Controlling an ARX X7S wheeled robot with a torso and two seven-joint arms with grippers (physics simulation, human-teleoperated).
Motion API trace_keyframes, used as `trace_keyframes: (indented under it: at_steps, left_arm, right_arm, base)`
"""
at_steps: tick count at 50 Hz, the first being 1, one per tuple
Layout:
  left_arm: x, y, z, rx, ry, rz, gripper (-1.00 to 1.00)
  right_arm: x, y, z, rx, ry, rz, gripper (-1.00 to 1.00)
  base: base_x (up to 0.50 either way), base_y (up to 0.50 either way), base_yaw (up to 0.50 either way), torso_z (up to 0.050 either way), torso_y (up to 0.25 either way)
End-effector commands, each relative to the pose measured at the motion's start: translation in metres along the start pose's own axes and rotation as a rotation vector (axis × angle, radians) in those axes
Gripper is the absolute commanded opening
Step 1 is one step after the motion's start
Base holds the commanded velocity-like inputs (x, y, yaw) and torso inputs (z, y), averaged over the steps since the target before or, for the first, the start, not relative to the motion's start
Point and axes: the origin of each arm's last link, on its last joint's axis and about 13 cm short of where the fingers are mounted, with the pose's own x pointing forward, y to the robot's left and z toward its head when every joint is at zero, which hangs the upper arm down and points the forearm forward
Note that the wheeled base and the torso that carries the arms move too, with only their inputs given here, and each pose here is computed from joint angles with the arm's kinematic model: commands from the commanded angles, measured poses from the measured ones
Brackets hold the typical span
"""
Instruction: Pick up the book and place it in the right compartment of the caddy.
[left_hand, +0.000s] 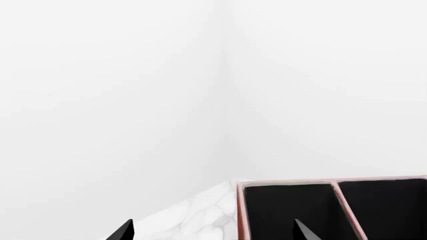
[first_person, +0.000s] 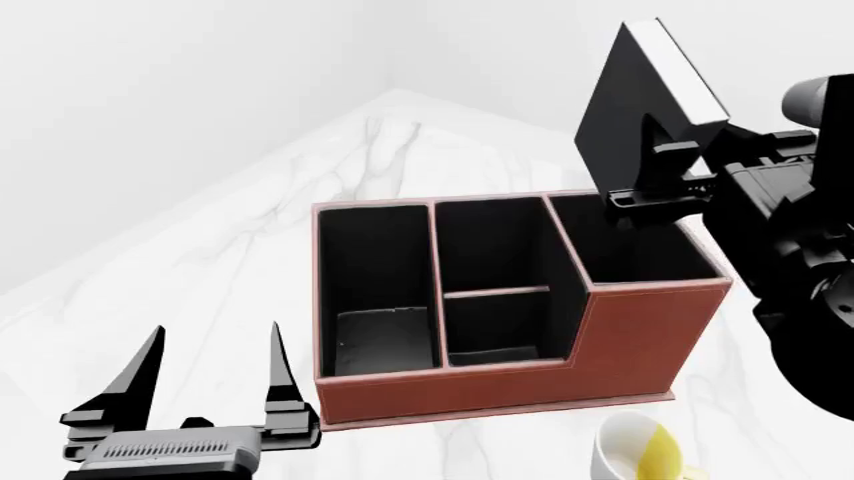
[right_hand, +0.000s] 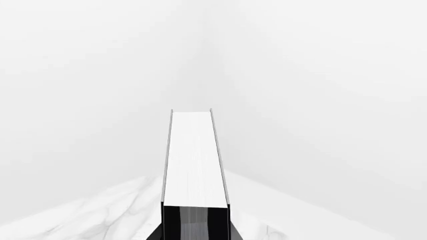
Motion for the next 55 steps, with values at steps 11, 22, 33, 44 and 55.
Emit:
trace_keyframes:
  at_steps: [11, 22, 33, 44, 55]
  left_arm:
    - [0.0, 0.0, 0.0, 0.003, 0.002, 0.002, 1.0]
    - [0.0, 0.0, -0.001, 0.004, 0.004, 0.002, 1.0]
    - [0.001, 0.0, -0.001, 0.004, 0.006, 0.004, 1.0]
    - [0.0, -0.001, -0.002, 0.006, 0.007, 0.003, 1.0]
    - [0.0, -0.001, -0.001, 0.005, 0.007, 0.001, 1.0]
  right_arm:
    - [0.022, -0.014, -0.002, -0.039, 0.025, -0.094, -1.0]
    - [0.025, -0.014, -0.01, -0.033, 0.074, -0.084, -1.0]
    - [0.025, -0.016, -0.016, -0.043, 0.101, -0.083, -1.0]
    - [0.026, -0.018, -0.018, -0.068, 0.109, -0.088, -1.0]
    - [0.026, -0.021, -0.022, -0.081, 0.133, -0.094, -1.0]
  base:
    - [0.0, 0.0, 0.0, 0.001, 0.002]
    - [0.0, 0.0, 0.0, 0.0, 0.001]
    - [0.0, 0.0, 0.0, 0.0, 0.002]
    - [0.0, 0.0, 0.0, 0.0, 0.002]
    - [0.0, 0.0, 0.0, 0.001, 0.001]
